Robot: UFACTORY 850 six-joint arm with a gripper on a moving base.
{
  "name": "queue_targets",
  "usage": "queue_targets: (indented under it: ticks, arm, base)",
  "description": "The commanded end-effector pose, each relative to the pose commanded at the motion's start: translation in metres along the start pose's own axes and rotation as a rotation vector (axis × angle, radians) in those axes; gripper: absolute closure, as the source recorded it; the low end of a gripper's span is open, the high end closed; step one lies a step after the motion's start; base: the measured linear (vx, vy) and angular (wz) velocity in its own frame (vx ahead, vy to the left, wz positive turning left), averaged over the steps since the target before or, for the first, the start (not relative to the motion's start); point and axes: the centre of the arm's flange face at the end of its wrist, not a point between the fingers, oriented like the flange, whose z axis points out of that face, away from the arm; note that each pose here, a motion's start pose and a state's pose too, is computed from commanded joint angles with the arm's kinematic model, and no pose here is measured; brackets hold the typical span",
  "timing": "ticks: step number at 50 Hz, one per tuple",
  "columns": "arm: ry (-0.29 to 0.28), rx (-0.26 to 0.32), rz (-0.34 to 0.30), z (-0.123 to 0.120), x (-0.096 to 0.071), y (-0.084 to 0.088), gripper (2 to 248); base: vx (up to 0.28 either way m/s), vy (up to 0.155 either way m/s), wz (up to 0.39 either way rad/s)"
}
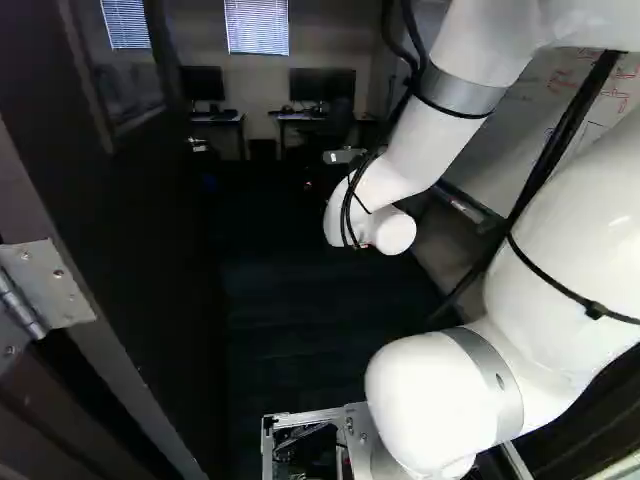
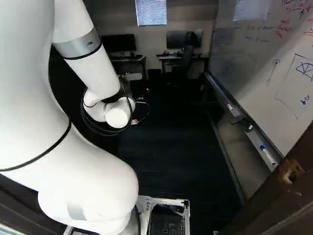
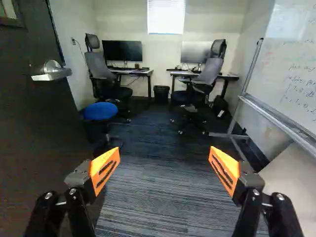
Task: Open the door and move inside
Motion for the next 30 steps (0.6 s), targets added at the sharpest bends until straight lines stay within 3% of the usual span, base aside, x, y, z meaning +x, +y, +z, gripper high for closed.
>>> queue_targets:
  ticks: [30]
  arm:
    - [0.0, 0.0, 0.0, 0.0, 0.0, 0.0, 3]
  base:
    - [0.181, 0.006, 0.002]
